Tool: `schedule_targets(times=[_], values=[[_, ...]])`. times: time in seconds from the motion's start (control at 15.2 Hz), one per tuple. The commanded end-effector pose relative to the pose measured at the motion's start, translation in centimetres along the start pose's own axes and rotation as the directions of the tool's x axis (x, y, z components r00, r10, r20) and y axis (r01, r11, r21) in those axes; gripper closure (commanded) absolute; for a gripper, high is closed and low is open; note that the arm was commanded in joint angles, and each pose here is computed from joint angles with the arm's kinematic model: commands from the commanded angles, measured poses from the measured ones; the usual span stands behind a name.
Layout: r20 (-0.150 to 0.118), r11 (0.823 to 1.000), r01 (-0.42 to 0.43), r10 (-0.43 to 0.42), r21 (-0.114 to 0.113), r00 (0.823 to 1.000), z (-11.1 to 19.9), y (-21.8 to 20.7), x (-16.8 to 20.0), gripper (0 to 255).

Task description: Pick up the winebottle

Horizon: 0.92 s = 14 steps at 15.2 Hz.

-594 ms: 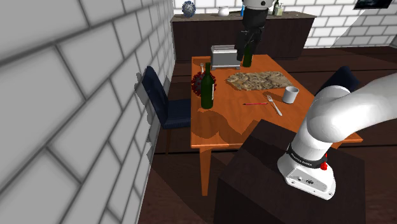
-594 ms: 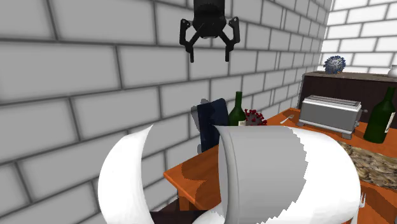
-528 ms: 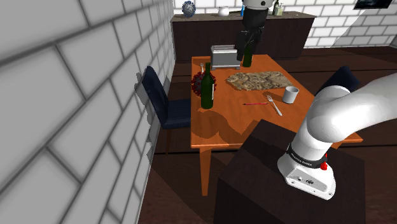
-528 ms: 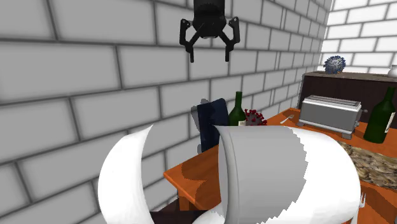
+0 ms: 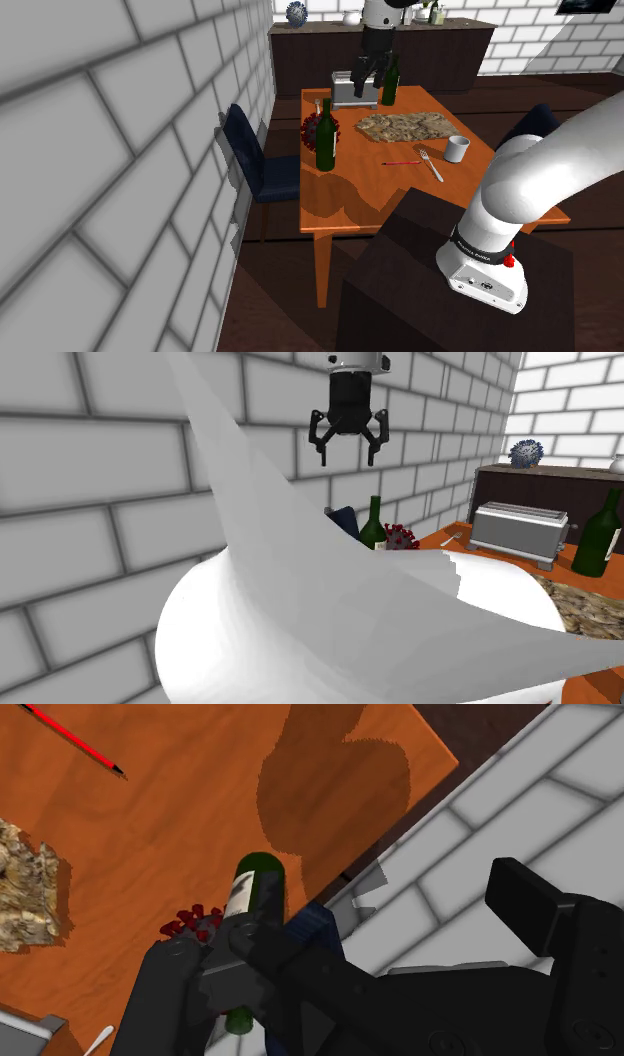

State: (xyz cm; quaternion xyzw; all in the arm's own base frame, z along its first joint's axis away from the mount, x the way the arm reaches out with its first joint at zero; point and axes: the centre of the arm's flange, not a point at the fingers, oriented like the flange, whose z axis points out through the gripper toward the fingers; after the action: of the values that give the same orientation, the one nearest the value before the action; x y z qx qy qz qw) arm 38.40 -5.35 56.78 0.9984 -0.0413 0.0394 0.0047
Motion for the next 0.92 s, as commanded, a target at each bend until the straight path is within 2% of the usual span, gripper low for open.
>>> schedule_targets(times=[0.0,0.86], values=[[-0.003,1.0,-0.002,0.002,0.005,1.0,1.2,1.0,2.3,0],[-0.01,0.999,-0.015,0.015,0.045,1.0,8.8,8.4,15.9,0]])
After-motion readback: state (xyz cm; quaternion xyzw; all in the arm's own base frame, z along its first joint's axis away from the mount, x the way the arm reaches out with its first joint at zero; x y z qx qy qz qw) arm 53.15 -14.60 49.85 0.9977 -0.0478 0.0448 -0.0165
